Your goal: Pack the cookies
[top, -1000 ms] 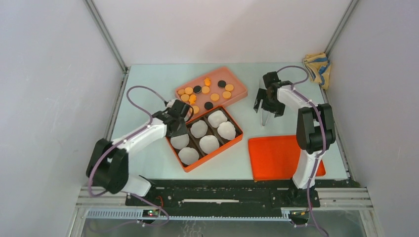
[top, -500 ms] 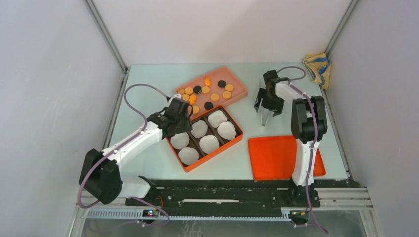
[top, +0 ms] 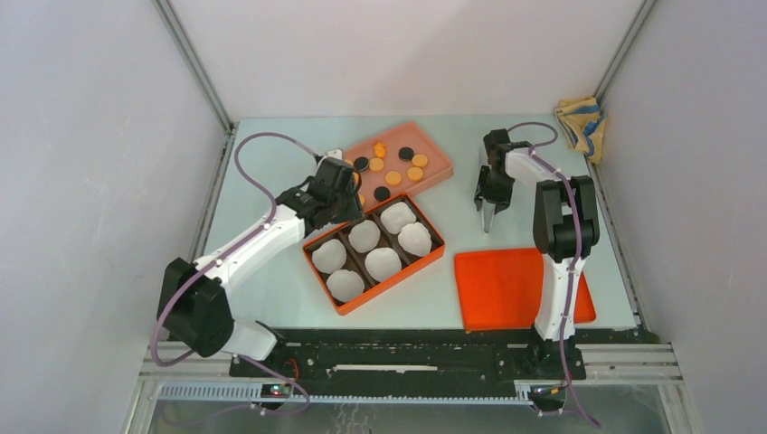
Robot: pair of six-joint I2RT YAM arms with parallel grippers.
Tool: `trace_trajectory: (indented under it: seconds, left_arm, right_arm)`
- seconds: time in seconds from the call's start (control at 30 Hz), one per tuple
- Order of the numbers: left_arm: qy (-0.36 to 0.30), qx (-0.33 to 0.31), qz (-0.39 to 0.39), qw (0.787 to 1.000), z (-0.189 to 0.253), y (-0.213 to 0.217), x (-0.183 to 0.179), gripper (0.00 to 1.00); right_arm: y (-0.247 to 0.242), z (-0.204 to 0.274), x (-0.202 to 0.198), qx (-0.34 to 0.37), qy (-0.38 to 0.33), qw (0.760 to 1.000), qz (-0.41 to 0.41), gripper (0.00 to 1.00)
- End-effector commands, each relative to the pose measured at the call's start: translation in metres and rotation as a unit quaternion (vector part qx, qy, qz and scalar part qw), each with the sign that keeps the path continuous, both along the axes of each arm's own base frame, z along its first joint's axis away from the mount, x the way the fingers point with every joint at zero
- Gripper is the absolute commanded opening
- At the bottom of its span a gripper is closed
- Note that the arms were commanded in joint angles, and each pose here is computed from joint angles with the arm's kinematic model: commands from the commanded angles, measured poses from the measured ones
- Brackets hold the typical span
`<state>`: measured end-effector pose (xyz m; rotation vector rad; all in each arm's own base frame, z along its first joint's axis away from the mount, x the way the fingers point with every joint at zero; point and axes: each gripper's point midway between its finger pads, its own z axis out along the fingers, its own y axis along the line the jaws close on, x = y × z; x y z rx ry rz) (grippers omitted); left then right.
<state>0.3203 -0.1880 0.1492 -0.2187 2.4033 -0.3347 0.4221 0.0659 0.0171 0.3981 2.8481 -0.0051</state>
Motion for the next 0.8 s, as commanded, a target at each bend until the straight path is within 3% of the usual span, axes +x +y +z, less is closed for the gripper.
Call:
trace_trajectory:
  seconds: [0.0,0.1,0.27,0.5,0.77]
  left_arm:
    - [-0.042,-0.02,-0.023,0.999,0.034,-0.021,0.022,0.42]
    - [-0.05,-0.024,-0.033,0.998,0.042,-0.03,0.033,0.42]
    - [-0.054,-0.049,-0.073,0.995,0.051,-0.062,0.054,0.42]
    - [-0.078,-0.07,-0.103,0.989,0.061,-0.088,0.076,0.42]
    - [-0.063,-0.096,-0.134,0.984,0.05,-0.116,0.089,0.42]
  right_arm:
    - [-0.004,0.006,-0.003,-0.005,0.011,1.0,0.028,0.33]
    - [-0.002,0.02,-0.005,-0.011,-0.009,0.999,0.038,0.17]
    - [0.018,0.062,-0.015,-0.023,-0.068,0.995,0.072,0.09]
    - [0.049,0.115,-0.045,-0.008,-0.13,0.983,0.126,0.02]
    - [0.075,0.164,-0.079,0.016,-0.183,0.966,0.184,0.01]
